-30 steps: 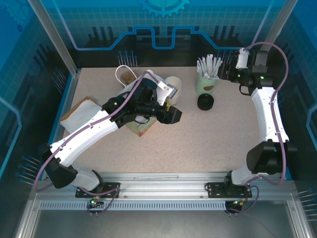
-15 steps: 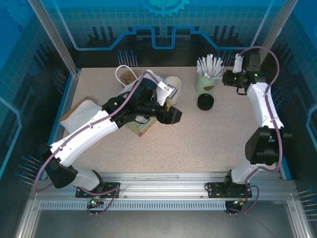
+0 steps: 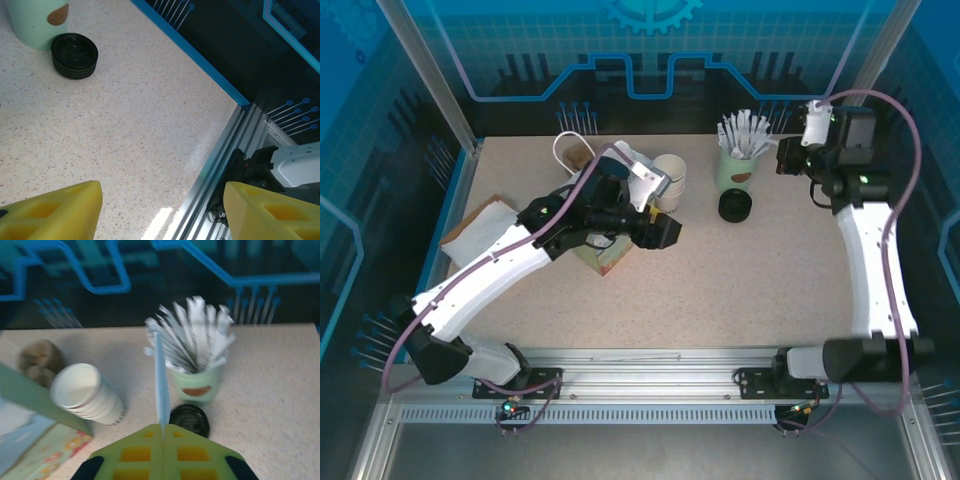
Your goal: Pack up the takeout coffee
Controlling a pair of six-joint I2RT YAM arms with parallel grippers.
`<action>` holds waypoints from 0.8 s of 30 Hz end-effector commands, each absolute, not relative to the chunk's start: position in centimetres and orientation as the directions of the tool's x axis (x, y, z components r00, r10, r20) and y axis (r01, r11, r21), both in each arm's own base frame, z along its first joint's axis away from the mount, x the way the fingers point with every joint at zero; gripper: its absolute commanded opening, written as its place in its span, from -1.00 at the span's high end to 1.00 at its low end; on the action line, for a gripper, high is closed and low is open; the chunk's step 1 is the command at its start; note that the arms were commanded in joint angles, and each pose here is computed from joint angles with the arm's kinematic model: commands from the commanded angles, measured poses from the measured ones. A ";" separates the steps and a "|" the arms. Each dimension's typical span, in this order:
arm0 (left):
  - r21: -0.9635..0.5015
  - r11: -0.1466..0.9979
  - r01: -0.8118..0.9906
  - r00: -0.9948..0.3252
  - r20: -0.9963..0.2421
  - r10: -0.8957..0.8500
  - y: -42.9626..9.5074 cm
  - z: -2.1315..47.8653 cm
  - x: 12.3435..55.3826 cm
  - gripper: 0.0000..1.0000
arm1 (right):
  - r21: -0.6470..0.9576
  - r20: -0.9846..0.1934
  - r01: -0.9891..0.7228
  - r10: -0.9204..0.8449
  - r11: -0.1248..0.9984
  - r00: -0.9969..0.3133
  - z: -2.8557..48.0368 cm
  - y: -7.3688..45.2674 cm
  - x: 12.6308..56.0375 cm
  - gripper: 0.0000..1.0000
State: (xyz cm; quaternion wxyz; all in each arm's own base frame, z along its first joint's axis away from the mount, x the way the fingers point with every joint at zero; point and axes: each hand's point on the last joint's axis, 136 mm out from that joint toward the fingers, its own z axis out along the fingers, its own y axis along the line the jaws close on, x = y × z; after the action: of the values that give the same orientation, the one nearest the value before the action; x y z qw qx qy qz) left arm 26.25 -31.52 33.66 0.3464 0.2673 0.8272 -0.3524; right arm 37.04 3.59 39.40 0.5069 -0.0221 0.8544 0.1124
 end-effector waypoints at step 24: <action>-0.389 0.879 0.277 -0.557 -0.810 -0.182 -13.7 36.9 28.3 -0.46 | 0.114 -0.789 -0.724 -0.381 0.680 -0.483 41.2 22.9 33.3 1.00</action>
State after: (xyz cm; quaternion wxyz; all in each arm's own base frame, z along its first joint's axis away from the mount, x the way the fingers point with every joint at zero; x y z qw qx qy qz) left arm 28.11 -14.20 37.61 0.4754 0.0416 0.8419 -0.2520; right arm 34.38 22.57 41.82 0.4139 -0.3096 0.8284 0.2156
